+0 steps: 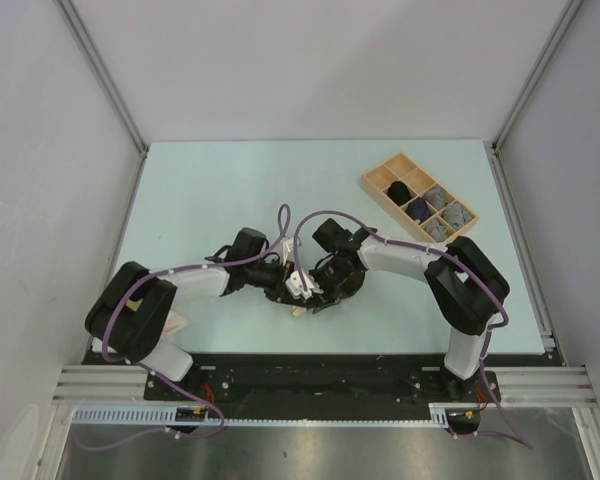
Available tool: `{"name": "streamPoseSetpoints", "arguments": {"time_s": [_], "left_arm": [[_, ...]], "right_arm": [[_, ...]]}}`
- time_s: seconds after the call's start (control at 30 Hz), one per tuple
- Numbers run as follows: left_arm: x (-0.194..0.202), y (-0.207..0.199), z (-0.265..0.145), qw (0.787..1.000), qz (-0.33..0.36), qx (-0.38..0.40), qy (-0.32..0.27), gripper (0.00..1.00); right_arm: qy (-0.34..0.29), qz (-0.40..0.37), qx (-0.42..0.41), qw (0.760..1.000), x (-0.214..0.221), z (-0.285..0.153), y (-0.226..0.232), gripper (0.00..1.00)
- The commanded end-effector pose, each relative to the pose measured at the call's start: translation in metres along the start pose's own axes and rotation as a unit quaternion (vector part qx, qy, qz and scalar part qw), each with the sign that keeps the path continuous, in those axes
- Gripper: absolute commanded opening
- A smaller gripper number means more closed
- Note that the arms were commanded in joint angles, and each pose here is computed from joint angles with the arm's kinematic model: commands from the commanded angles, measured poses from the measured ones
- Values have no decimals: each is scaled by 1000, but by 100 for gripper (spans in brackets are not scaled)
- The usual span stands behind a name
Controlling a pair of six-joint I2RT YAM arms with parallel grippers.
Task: Roll the underwear
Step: Fold the underwear at the center of the board.
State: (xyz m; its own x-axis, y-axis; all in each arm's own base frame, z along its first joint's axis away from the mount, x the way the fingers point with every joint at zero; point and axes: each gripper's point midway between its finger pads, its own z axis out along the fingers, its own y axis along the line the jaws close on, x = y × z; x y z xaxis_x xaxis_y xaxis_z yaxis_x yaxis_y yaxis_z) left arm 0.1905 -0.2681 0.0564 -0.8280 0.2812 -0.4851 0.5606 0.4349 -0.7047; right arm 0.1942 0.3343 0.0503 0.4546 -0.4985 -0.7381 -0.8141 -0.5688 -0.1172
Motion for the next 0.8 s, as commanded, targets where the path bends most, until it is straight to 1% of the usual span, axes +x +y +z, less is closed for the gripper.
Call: {"name": "streamPoseSetpoints", "arguments": {"time_s": [0.0, 0.03, 0.1, 0.13, 0.17, 0.2, 0.23, 0.3, 0.33, 0.4, 0.43, 0.5, 0.53, 0.63, 0.67, 0.77], "left_arm": [[-12, -8, -6, 999, 12, 19, -26, 0], [-12, -7, -5, 999, 10, 17, -25, 0], [-12, -6, -6, 999, 9, 16, -28, 3], [-13, -5, -6, 999, 8, 13, -29, 8], [-14, -5, -7, 999, 9, 11, -32, 10], [-16, -7, -9, 999, 13, 9, -38, 13], [-17, -7, -11, 999, 14, 7, -41, 22], [-22, -7, -15, 998, 20, -4, -52, 29], [-27, -9, -20, 998, 28, -12, -64, 37], [-35, -14, -29, 996, 40, -20, -83, 45], [-38, -13, -33, 994, 42, -31, -93, 52], [-41, -14, -39, 993, 45, -39, -101, 56], [-45, -16, -45, 991, 52, -44, -113, 57], [-49, -8, -52, 987, 50, -82, -129, 58], [-46, 1, -53, 986, 38, -105, -126, 57], [-41, 11, -47, 987, 17, -113, -109, 48]], "right_arm": [[-1, -10, 3, 1000, -5, -1, 0, 44], [-1, -11, 3, 1000, -5, -1, 0, 37], [0, -10, -1, 1000, -4, 0, 2, 30], [1, -12, -2, 1000, -4, 0, 3, 24], [3, -12, -3, 1000, -2, 0, 3, 22], [4, -11, -5, 1000, -1, 0, 4, 17], [6, -11, -6, 1000, -1, 0, 4, 15], [9, -10, -8, 1000, 3, 1, 5, 10], [11, -8, -12, 1000, 4, 2, 7, 9], [11, -10, -14, 1000, 5, 2, 8, 6], [11, -10, -15, 1000, 6, 3, 8, 6], [9, -12, -17, 1000, 5, 3, 9, 5], [8, -12, -17, 1000, 4, 3, 9, 5], [4, -14, -20, 1000, 3, 3, 10, 3], [4, -14, -22, 1000, 3, 3, 11, 2], [2, -15, -22, 1000, 1, 2, 12, 2]]}}
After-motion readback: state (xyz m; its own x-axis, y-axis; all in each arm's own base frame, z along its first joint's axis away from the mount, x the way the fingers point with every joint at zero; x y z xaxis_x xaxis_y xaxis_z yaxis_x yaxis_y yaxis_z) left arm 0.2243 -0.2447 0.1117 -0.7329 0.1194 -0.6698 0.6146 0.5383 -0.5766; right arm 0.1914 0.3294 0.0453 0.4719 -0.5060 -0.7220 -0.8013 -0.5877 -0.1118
